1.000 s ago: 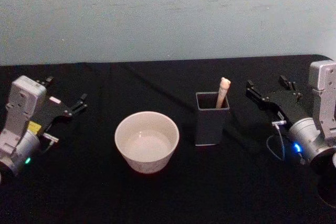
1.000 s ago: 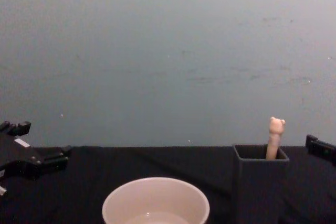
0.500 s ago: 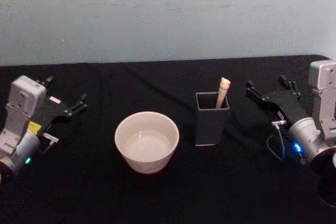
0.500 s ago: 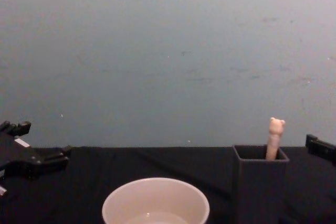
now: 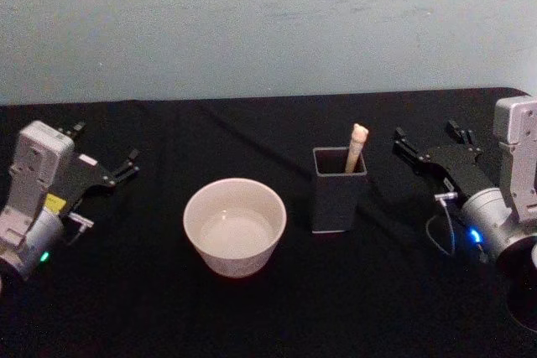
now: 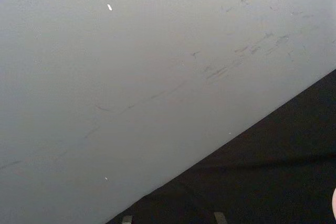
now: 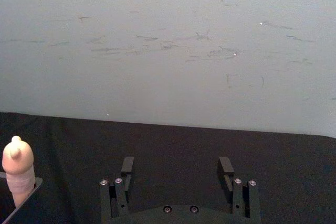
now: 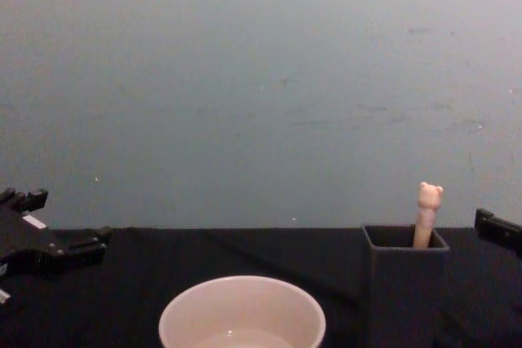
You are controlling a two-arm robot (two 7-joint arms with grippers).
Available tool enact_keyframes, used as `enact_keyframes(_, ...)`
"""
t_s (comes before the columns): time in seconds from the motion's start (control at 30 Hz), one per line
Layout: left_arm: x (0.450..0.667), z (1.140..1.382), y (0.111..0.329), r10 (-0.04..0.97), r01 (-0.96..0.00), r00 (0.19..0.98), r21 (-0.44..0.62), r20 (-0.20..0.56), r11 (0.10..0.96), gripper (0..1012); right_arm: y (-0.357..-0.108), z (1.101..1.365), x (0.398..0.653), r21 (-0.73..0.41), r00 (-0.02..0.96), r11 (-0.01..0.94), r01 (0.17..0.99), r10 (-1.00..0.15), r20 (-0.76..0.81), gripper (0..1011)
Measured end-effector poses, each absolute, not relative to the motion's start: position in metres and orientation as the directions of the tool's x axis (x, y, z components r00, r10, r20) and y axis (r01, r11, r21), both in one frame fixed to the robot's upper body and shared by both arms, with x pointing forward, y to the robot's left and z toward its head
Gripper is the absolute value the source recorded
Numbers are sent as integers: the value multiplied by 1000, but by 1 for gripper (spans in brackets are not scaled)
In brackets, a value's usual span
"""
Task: Pick up the stirring spoon with one hand, stir inside the cup, then place it back in its original position.
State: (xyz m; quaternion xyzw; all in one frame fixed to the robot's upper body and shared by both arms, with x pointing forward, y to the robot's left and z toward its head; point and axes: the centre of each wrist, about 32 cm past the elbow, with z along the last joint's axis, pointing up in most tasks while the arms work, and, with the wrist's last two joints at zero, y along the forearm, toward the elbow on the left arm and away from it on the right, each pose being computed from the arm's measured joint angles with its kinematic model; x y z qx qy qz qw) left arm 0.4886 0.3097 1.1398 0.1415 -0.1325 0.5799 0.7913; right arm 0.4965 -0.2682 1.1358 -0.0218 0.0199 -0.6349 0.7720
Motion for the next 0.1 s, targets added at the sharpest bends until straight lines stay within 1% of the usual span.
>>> enact_keyframes(0.1, 489, 1140, 310, 880, -955, 292, 70, 374, 287, 1001, -268, 1136, 496, -59, 193, 193, 979, -981, -3, 1002)
